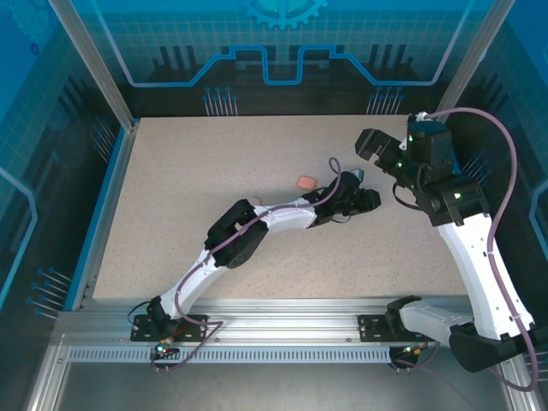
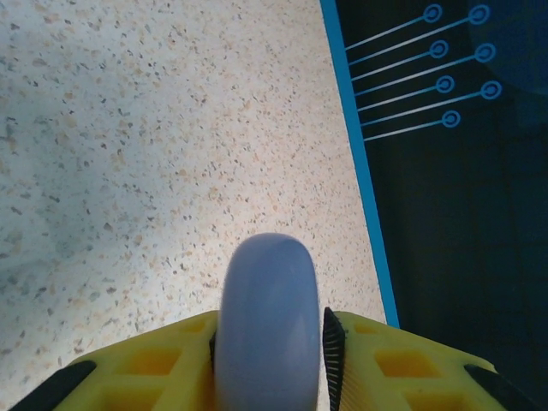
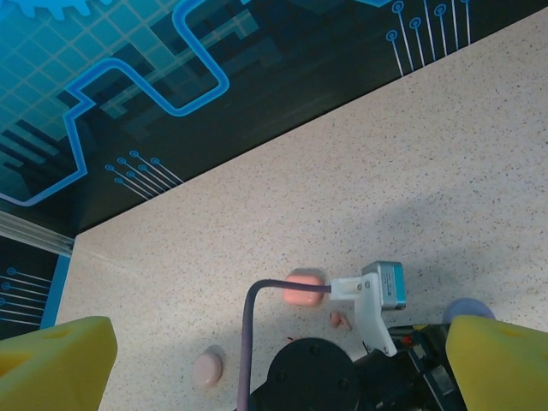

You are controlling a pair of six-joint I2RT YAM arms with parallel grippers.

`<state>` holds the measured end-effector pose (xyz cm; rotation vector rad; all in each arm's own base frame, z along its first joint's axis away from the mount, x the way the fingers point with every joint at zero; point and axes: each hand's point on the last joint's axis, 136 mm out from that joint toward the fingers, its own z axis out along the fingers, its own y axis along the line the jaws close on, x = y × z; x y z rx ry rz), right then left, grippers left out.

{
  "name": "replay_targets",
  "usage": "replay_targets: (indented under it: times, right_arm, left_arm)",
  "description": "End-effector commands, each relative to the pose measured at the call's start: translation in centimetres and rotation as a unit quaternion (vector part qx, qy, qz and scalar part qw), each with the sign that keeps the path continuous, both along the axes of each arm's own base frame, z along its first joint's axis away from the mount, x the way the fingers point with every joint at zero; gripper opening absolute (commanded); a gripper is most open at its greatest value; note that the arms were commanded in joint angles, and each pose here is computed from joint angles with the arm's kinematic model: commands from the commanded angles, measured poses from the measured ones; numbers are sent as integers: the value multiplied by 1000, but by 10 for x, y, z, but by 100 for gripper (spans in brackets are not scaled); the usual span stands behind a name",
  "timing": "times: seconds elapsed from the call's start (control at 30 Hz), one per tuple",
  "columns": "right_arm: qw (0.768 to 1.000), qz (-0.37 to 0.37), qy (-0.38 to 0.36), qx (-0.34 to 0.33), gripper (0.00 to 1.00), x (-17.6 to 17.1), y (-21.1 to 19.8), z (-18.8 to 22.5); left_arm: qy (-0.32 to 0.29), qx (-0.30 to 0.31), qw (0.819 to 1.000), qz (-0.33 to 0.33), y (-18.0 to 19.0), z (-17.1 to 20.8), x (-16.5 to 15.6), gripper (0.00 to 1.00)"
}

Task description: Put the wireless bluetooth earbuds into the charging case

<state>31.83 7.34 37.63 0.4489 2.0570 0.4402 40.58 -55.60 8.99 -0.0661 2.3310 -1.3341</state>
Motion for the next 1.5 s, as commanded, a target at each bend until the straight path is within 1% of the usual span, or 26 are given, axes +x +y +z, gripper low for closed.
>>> replay_targets:
  times: [0.0, 0.17, 0.3, 0.43, 0.5, 0.63, 0.7, 0.73, 0.77, 0.83, 0.87, 0.93, 0.97, 1.0, 1.03, 1.2, 1.23, 1.27, 1.3, 1.33, 1.37, 1.47]
  right_arm:
    - [1000, -1, -11, 0, 100, 5, 2, 4]
    - [1000, -9, -19, -17, 100, 9, -3, 5]
    - [1000, -9, -4, -20, 100, 14, -4, -3]
    - [1000, -7, 1, -18, 100, 14, -3, -7]
    - [1000, -7, -2, -12, 100, 14, -2, -5]
    - [1000, 10, -8, 5, 100, 11, 5, 2]
    - [1000, 12, -12, 5, 100, 9, 7, 6]
    - [1000, 17, -17, 7, 100, 8, 9, 9]
    - [999, 26, -24, 9, 100, 8, 12, 14]
    - [999, 26, -31, 2, 100, 7, 10, 17]
    - [999, 24, -35, -4, 100, 8, 9, 17]
    - [999, 27, -36, -9, 100, 9, 8, 13]
    - [999, 28, -33, -10, 100, 10, 7, 11]
    - [999, 29, -29, -12, 100, 11, 6, 9]
    - [999, 32, -25, -10, 100, 11, 6, 7]
    - [999, 35, -15, -15, 100, 9, 3, 0]
    - [999, 38, -13, -15, 100, 7, 3, -3]
    - [999, 44, -12, -15, 100, 6, 5, -5]
    - [999, 47, -9, -15, 100, 5, 6, -8]
    - [999, 50, -4, -15, 100, 5, 7, -12]
    - [998, 54, 3, -16, 98, 6, 8, -18]
    - [997, 67, 43, -15, 95, 8, 14, -43]
  left_arm:
    - [87, 33, 996, 4, 11, -42, 2, 36]
    - [109, 54, 992, 17, 18, -60, 5, 37]
    - [118, 66, 990, 24, 23, -67, 6, 39]
    - [119, 76, 990, 22, 28, -65, 5, 43]
    - [109, 78, 991, 18, 29, -57, 5, 46]
    - [74, 88, 993, 11, 35, -31, 7, 55]
    - [54, 94, 994, 8, 39, -20, 7, 58]
    - [45, 99, 994, 10, 42, -15, 7, 63]
    - [34, 100, 994, 11, 45, -9, 8, 64]
    - [17, 105, 994, 13, 52, -1, 8, 66]
    - [7, 108, 994, 16, 56, 4, 8, 71]
    - [-15, 108, 994, 19, 63, 14, 8, 73]
    - [-27, 108, 994, 22, 68, 20, 7, 74]
    - [-34, 112, 993, 27, 73, 24, 7, 78]
    - [-42, 113, 992, 29, 78, 29, 4, 79]
    - [-82, 114, 989, 49, 112, 58, -7, 81]
    - [-91, 118, 987, 55, 122, 62, -10, 82]
    - [-99, 123, 985, 63, 133, 68, -12, 87]
    - [-109, 125, 984, 69, 143, 75, -14, 89]
    - [-116, 129, 982, 78, 154, 80, -17, 95]
    - [-122, 131, 980, 83, 165, 84, -18, 97]
    - [-134, 141, 975, 107, 203, 96, -21, 99]
